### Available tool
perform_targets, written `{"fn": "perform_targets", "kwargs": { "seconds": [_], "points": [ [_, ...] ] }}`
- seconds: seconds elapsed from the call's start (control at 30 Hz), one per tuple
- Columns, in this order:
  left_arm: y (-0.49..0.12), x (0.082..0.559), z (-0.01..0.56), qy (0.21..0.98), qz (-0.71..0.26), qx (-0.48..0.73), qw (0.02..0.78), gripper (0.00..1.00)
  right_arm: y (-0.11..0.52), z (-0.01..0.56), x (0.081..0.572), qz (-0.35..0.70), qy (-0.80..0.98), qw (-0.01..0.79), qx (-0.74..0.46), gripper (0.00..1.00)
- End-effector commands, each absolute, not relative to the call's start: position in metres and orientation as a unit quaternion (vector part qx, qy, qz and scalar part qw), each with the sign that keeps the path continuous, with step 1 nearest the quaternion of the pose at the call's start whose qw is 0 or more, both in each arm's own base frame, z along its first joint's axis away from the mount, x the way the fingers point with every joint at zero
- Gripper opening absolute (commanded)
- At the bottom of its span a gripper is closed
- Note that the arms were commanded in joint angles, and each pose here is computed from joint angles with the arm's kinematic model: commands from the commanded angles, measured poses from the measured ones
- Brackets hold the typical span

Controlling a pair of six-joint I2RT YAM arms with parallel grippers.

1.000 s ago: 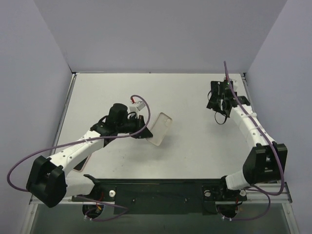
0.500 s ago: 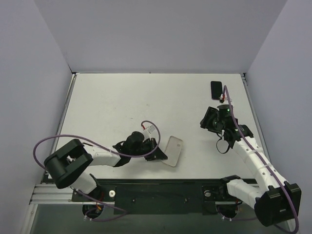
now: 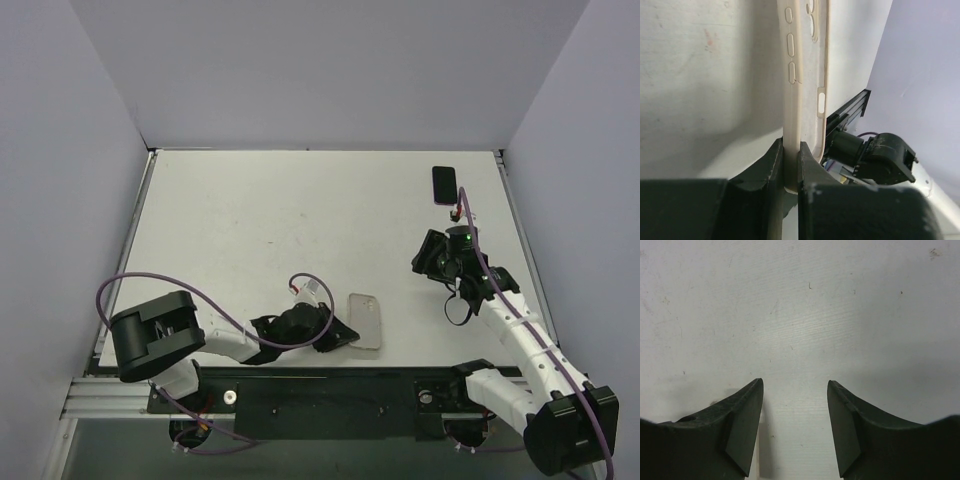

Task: Take the phone out of the phone case
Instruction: Adjust the phone case at the center of the board.

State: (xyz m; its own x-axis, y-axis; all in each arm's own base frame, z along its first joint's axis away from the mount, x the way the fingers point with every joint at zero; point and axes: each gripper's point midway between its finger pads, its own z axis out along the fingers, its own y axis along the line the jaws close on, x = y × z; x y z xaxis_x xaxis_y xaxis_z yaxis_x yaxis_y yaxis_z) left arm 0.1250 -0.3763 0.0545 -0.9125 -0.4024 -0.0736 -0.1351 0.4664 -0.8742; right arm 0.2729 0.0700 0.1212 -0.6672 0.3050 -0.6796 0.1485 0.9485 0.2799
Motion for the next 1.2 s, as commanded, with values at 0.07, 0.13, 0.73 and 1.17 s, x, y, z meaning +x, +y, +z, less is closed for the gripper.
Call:
{"fn": "perform_targets", "kwargs": {
  "seconds": [0.07, 0.13, 0.73, 1.17],
  "points": [
    [-0.381, 0.124, 0.054, 0.853, -0.457, -0.216, 0.131, 0.34, 0.069, 0.121, 0.271, 0.108, 0.901, 0.398, 0.137, 0.49],
    [-0.381, 0.121, 0.052, 0.856, -0.451, -0.219, 0.124, 0.48, 0.07, 0.121, 0.27, 0.114, 0.9, 0.397, 0.137, 0.49],
    [-0.192, 0.196, 0.087, 0.922, -0.133, -0.21, 0.298, 0.85, 0.094, 0.137, 0.268, 0.183, 0.887, 0.408, 0.112, 0.49],
    [0.07, 0.266, 0.124, 0.808, 0.011, -0.461, 0.368, 0.74, 0.134, 0.146, 0.247, 0.305, 0.858, 0.402, 0.095, 0.49]
  ]
}}
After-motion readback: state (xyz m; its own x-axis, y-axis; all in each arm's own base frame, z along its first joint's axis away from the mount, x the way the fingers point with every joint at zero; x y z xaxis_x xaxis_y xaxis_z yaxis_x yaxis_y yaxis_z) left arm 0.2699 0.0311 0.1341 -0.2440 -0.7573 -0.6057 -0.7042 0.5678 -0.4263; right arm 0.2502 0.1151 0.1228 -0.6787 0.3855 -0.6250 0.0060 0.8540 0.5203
